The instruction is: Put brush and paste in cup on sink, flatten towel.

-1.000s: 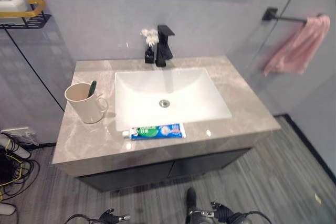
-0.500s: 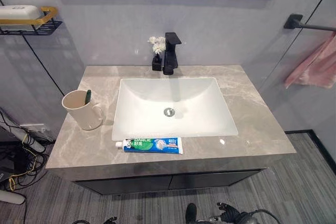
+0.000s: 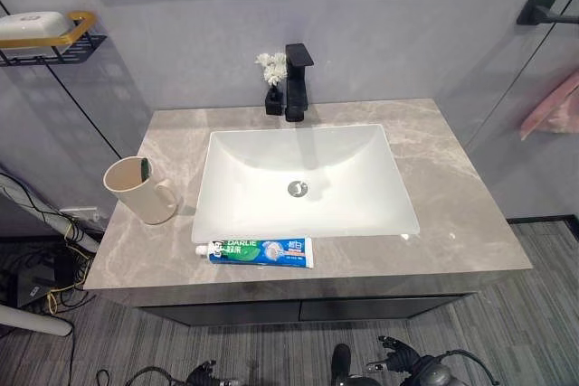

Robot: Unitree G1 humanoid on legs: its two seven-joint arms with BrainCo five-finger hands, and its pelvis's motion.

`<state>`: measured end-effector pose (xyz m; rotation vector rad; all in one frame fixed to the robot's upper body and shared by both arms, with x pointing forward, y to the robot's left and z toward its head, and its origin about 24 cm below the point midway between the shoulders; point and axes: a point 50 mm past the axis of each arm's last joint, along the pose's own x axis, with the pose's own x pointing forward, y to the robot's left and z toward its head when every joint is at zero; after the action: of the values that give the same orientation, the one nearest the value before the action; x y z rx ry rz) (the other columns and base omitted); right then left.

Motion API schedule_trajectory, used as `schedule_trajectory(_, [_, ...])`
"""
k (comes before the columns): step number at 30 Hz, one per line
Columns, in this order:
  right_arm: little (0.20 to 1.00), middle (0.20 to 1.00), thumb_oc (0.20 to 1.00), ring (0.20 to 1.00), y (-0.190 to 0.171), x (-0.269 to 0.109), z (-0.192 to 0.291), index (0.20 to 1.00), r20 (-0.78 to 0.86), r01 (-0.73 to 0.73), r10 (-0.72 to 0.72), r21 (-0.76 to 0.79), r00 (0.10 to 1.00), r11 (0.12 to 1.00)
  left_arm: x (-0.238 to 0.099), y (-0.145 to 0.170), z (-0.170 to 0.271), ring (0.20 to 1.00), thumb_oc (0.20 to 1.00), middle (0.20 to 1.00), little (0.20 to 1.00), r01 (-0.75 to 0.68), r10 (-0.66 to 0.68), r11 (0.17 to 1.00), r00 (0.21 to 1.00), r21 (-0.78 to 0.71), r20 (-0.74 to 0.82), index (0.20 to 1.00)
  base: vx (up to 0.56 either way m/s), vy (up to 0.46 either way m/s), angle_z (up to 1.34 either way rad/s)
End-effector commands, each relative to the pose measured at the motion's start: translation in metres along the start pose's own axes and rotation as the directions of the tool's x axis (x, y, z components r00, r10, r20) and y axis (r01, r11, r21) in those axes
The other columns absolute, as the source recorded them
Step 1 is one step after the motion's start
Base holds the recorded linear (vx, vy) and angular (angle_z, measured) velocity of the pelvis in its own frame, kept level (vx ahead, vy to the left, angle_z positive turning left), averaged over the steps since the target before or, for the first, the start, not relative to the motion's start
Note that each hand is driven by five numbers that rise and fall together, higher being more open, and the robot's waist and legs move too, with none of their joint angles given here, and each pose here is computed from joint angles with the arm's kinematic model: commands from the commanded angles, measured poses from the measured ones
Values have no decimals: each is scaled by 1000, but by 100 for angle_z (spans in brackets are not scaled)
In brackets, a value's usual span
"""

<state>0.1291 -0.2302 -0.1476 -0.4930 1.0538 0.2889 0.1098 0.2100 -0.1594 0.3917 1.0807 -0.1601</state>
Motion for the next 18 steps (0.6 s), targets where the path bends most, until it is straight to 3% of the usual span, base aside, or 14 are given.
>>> schedule_trajectory(1, [1000, 1000, 1000, 1000, -12, 3, 17, 1000, 43, 26, -25, -19, 999, 999, 0, 23, 9, 1000, 1000, 1000, 1000, -45, 41, 995, 998, 85, 50, 1000, 8, 71, -2])
schedule_trajectory(6, [1000, 1000, 1000, 1000, -20, 3, 12, 1000, 15, 61, -61, -45, 998, 997, 1, 20, 7, 1000, 1000, 1000, 1000, -38, 34, 991, 999, 127, 34, 1000, 25, 132, -1])
schedule_trajectory(7, [1000, 1000, 1000, 1000, -18, 3, 15, 1000, 17, 45, -43, -201, 999, 979, 1, 19, 8, 1000, 1000, 1000, 1000, -30, 24, 988, 999, 153, 37, 1000, 39, 121, -38])
schedule_trajectory(9, [1000, 1000, 1000, 1000, -15, 3, 14, 1000, 6, 7, -5, -357, 1000, 934, 0, 19, 9, 1000, 1000, 1000, 1000, -12, 1, 979, 999, 203, 52, 1000, 54, 114, -16])
schedule_trajectory(18, [1000, 1000, 1000, 1000, -2, 5, 3, 1000, -83, -14, -12, -314, 996, 949, 0, 8, -1, 1000, 1000, 1000, 1000, 0, 1, 983, 1000, 183, -5, 1000, -7, 101, -3])
